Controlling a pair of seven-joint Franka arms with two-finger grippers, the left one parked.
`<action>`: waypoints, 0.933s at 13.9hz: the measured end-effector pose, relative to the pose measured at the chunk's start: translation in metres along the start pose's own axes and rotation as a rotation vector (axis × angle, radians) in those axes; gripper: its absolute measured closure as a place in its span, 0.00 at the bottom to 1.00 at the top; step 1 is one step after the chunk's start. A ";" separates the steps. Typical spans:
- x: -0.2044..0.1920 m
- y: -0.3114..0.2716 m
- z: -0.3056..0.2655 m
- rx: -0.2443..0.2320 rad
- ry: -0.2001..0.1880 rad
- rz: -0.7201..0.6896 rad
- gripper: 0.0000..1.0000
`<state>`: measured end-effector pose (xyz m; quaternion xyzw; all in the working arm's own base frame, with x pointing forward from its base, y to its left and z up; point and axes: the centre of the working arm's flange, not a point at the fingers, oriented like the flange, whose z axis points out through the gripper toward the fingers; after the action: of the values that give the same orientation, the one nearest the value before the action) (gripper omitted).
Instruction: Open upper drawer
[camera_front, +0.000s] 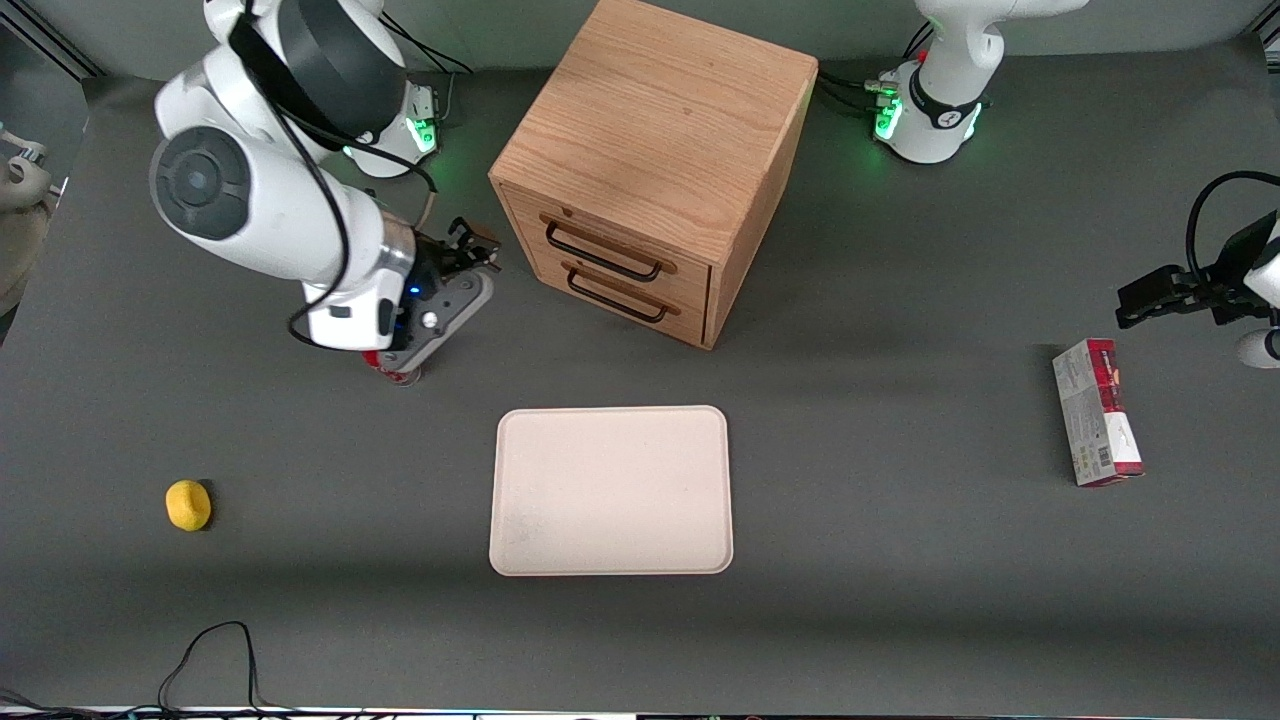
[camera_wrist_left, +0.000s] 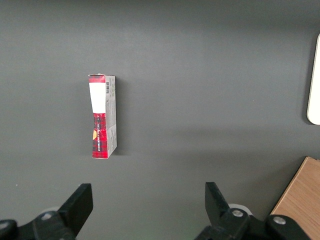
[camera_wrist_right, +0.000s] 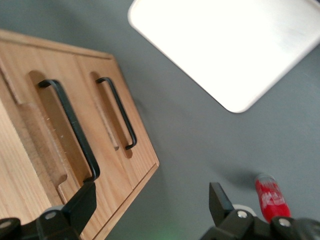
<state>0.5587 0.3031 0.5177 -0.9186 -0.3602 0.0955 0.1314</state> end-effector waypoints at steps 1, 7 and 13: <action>0.007 -0.001 0.011 0.035 -0.007 -0.047 0.00; 0.033 -0.006 0.062 0.167 -0.044 -0.156 0.00; 0.044 -0.012 0.083 0.223 -0.044 -0.159 0.00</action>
<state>0.5611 0.3562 0.4395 -0.8645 -0.4219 0.1443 0.2318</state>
